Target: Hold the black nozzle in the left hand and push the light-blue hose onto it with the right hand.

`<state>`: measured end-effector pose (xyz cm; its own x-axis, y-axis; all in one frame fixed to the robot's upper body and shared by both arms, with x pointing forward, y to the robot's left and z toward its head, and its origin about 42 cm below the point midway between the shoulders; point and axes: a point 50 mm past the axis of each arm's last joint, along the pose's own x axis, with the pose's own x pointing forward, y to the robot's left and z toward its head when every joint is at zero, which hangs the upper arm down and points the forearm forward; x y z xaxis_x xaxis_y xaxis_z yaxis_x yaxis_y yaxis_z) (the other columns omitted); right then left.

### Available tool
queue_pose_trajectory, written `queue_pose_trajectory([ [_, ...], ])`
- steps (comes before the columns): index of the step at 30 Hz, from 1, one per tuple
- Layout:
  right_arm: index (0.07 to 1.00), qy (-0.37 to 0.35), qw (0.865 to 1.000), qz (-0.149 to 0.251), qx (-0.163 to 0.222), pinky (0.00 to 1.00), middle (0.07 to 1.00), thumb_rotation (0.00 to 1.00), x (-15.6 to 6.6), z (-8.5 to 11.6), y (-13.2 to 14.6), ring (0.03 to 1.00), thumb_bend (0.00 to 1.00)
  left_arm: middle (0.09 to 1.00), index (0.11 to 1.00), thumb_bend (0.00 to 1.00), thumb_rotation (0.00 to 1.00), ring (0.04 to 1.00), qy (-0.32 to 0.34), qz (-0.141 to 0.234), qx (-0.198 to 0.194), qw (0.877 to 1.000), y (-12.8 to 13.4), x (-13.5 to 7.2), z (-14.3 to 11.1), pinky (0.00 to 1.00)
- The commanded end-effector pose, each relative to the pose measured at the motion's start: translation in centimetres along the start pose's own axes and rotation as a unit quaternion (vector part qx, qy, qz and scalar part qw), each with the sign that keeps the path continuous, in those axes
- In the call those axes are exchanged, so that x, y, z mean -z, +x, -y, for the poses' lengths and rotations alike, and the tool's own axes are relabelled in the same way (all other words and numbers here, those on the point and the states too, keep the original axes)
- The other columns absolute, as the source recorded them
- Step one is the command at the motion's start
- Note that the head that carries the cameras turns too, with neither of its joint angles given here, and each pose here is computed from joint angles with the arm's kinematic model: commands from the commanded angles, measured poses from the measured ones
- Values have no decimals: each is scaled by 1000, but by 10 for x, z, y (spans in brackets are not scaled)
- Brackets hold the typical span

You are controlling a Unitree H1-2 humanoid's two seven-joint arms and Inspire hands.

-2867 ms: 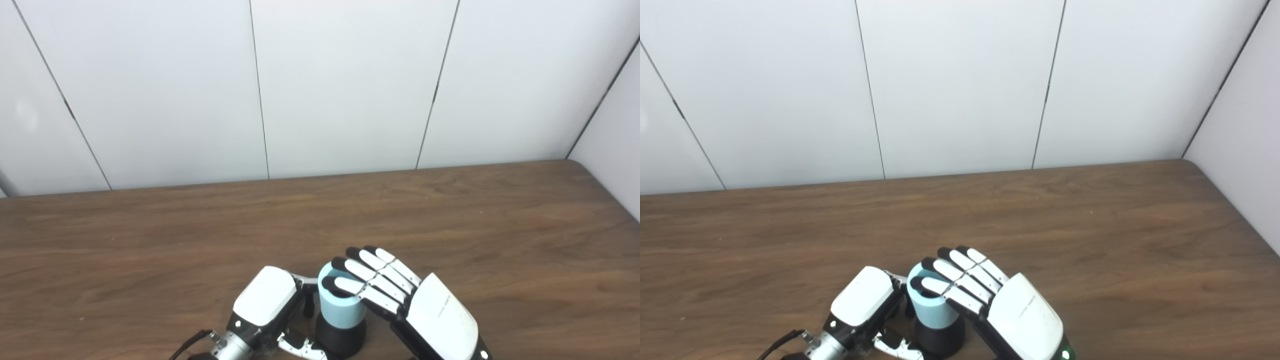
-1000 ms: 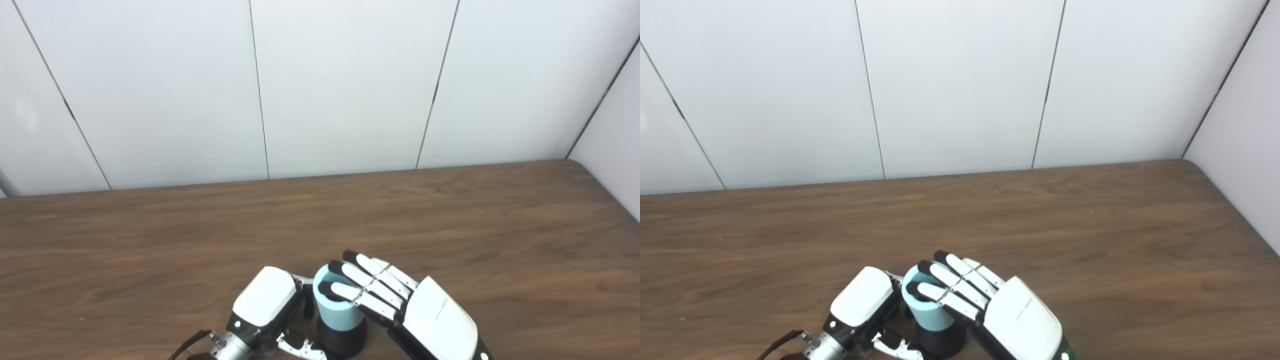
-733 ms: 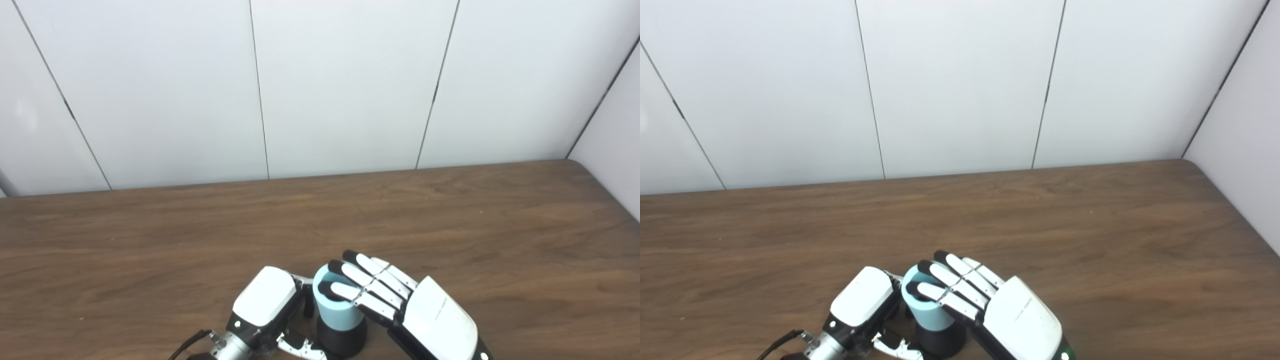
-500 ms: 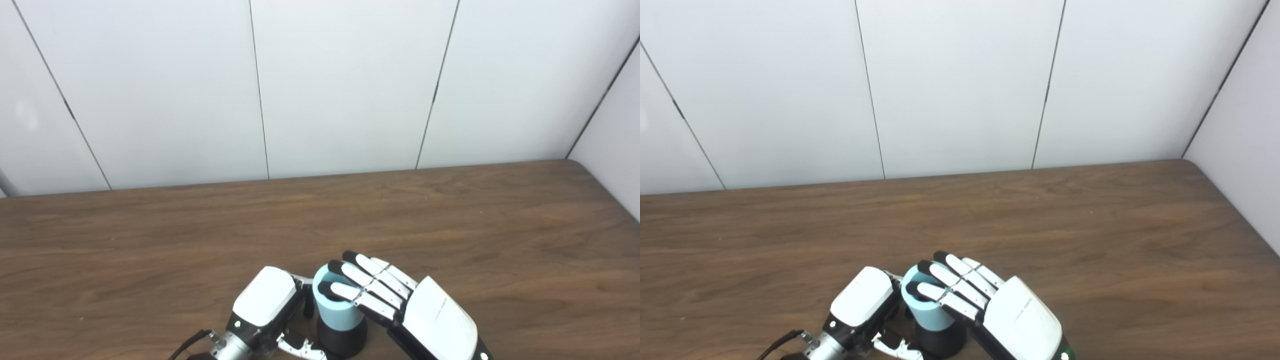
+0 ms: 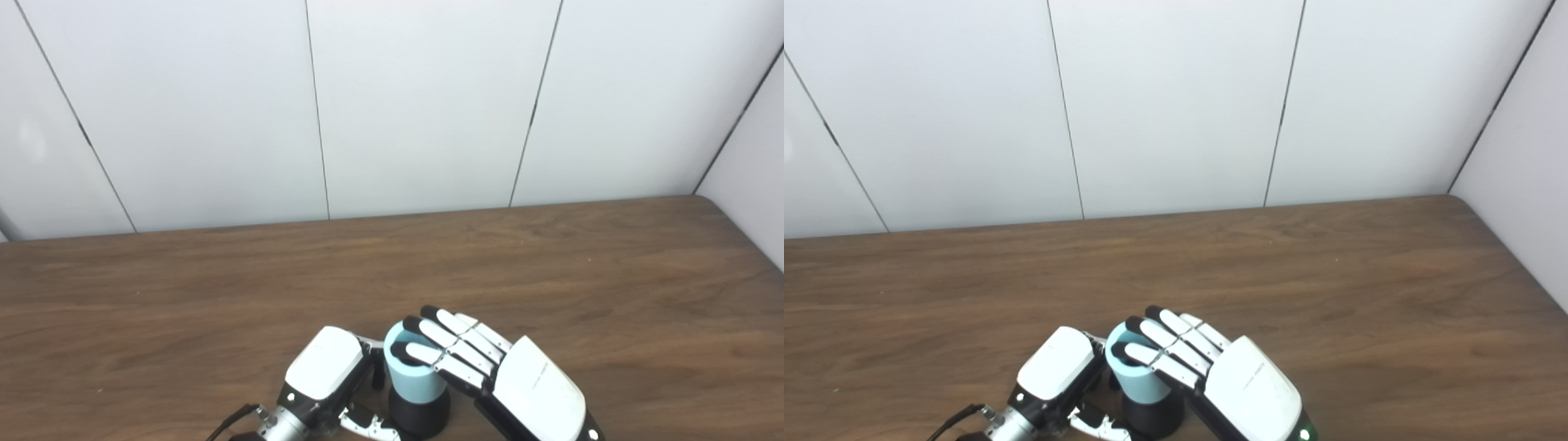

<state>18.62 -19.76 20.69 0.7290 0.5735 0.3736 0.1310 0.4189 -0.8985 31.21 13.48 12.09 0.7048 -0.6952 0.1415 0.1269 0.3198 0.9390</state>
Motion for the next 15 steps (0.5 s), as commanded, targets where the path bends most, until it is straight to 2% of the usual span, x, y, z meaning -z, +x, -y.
queue_pose_trajectory([
  [1,802,-16,983,-40,-180,841,869,662,10,-29,-30,918,815,471,479,524,0,138,2,-28,53,998,-17,7,21,99],
  [15,802,-17,977,-46,-206,839,866,671,11,-31,-30,913,810,471,479,524,0,135,4,-27,50,998,-17,8,20,92],
])
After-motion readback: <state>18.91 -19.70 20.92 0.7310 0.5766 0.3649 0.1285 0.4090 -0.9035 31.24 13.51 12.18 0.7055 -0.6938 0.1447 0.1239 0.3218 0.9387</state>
